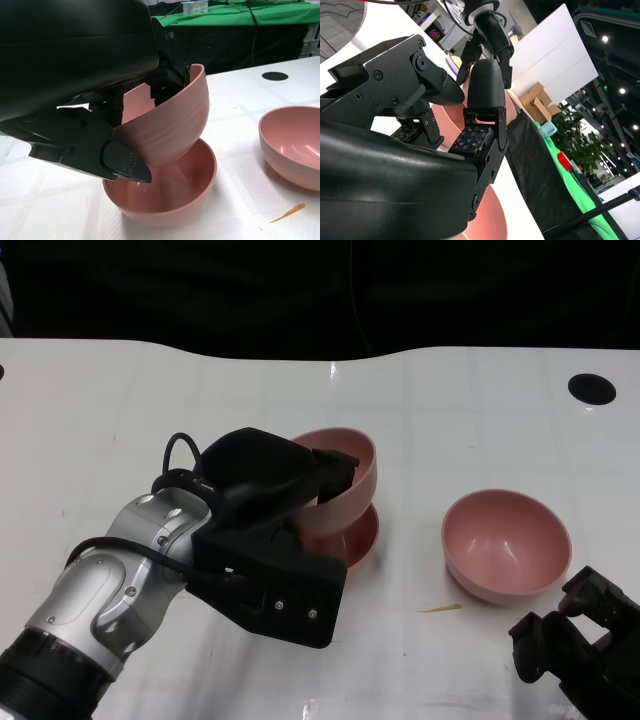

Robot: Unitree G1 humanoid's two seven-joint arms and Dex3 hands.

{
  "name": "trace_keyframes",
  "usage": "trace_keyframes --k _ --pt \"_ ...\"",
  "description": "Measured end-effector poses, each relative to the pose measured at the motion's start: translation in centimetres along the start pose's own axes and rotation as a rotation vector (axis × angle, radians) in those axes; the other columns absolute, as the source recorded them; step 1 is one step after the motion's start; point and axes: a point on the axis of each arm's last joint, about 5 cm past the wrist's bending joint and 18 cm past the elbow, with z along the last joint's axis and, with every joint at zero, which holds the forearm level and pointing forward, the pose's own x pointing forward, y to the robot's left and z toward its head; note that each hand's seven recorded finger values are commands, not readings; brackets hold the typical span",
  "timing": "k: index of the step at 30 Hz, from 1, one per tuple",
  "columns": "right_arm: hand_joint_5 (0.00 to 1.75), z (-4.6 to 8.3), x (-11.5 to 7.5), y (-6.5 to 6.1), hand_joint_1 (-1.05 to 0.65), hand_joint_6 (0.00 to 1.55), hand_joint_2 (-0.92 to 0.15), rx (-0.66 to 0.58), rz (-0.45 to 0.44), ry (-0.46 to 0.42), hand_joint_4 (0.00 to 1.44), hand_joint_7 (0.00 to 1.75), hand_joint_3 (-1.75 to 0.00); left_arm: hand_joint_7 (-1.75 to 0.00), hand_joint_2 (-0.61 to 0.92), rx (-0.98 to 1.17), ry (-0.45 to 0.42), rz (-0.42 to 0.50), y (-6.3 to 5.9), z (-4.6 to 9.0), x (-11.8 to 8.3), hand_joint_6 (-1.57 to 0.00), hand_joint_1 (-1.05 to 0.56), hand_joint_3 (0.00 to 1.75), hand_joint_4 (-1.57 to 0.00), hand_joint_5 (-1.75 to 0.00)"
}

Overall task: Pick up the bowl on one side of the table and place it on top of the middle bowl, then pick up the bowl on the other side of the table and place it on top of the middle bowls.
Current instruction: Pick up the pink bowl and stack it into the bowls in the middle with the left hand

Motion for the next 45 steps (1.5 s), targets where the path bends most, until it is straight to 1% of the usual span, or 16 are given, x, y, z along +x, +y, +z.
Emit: trace_keyframes --k 2,3,5,7,8,9,10,12,19,21,24,32,35,39,42,45 --pt "1.68 0.1 0.0 0.1 -0.04 0.92 -0.55 -0.003 -0.009 -0.002 0.88 1.22 -1.12 -1.59 0.92 0.001 0.0 -0.002 0.0 0.0 0.0 -0.49 -0.08 0.13 -0.61 -1.75" --pt "1.69 0.1 0.0 0.1 -0.04 0.91 -0.55 -0.004 -0.009 -0.003 0.88 1.23 -1.12 -1.28 0.92 0.002 0.0 -0.004 -0.1 0.0 0.0 -0.64 -0.09 0.12 -0.62 -1.74" --pt "1.69 0.1 0.0 0.1 -0.03 0.91 -0.55 -0.004 -0.009 -0.003 0.87 1.23 -1.12 -0.81 0.92 0.003 -0.001 -0.006 -0.1 0.0 0.0 -0.86 -0.11 0.1 -0.65 -1.68" --pt "1.7 0.1 0.0 0.1 -0.03 0.9 -0.55 -0.004 -0.009 -0.003 0.87 1.23 -1.12 -0.33 0.92 0.004 -0.001 -0.007 -0.1 0.1 0.0 -1.06 -0.13 0.07 -0.76 -1.42" --pt "1.7 0.1 0.0 0.1 -0.03 0.91 -0.55 -0.004 -0.009 -0.003 0.87 1.23 -1.12 -0.22 0.92 0.004 -0.001 -0.008 -0.1 0.1 0.0 -1.11 -0.13 0.07 -0.79 -1.35" --pt "1.71 0.1 0.0 0.1 -0.03 0.9 -0.56 -0.004 -0.009 -0.003 0.87 1.24 -1.12 -0.14 0.92 0.004 0.0 -0.008 -0.1 0.1 0.0 -1.14 -0.14 0.07 -0.82 -1.22" --pt "1.71 0.1 0.0 0.1 -0.03 0.9 -0.56 -0.004 -0.009 -0.003 0.87 1.23 -1.12 -0.1 0.92 0.004 -0.001 -0.008 -0.1 0.0 0.0 -1.16 -0.14 0.07 -0.86 -1.1" --pt "1.69 0.1 0.0 0.1 -0.03 0.91 -0.56 -0.004 -0.009 -0.003 0.87 1.23 -1.12 -0.07 0.92 0.004 -0.005 -0.01 -0.2 0.0 0.0 -1.18 -0.14 0.08 -0.88 -0.99" --pt "1.68 0.1 0.0 0.1 -0.03 0.92 -0.55 -0.004 -0.009 -0.003 0.88 1.22 -1.12 -0.04 0.92 0.001 -0.027 -0.016 -0.5 0.0 -0.2 -1.2 -0.15 0.13 -0.92 -0.79" --pt "1.69 0.1 0.0 0.1 -0.03 0.91 -0.55 -0.004 -0.01 -0.003 0.88 1.23 -1.13 -0.02 0.92 -0.005 -0.026 -0.021 -0.7 -0.1 -0.2 -1.19 -0.15 0.11 -0.99 -0.6" --pt "1.7 0.1 0.0 0.1 -0.04 0.9 -0.56 -0.003 -0.003 -0.003 0.86 1.23 -1.12 0.0 0.92 -0.013 -0.022 -0.03 -0.9 -0.2 -0.2 -1.17 -0.15 0.08 -1.04 -0.48" --pt "1.66 0.1 -0.1 -0.1 -0.03 0.92 -0.59 0.004 0.002 -0.002 0.87 1.17 -1.06 0.0 0.92 -0.013 -0.005 -0.029 -1.4 -0.6 -0.2 -1.16 -0.16 0.06 -1.06 -0.44" --pt "1.67 0.1 -0.1 -0.1 -0.03 0.92 -0.6 0.006 0.006 0.001 0.87 1.16 -1.05 0.0 0.92 -0.004 0.0 -0.031 -1.8 -0.8 -0.2 -1.17 -0.16 0.04 -1.1 -0.46" --pt "1.66 0.1 -0.1 -0.2 -0.03 0.93 -0.59 0.007 0.009 0.002 0.88 1.17 -1.06 0.0 0.92 -0.007 0.011 -0.038 -2.3 -1.0 -0.2 -1.15 -0.16 0.03 -1.06 -0.44" --pt "1.67 0.1 -0.1 -0.2 -0.03 0.92 -0.6 0.007 0.007 0.002 0.87 1.18 -1.06 0.0 0.92 -0.009 0.019 -0.038 -2.5 -1.2 -0.2 -1.16 -0.17 0.03 -1.08 -0.44" --pt "1.67 0.1 -0.1 -0.2 -0.03 0.91 -0.62 0.01 0.009 0.007 0.85 1.17 -1.02 0.0 0.92 -0.009 0.024 -0.038 -2.9 -1.4 -0.2 -1.16 -0.18 0.02 -1.07 -0.43"
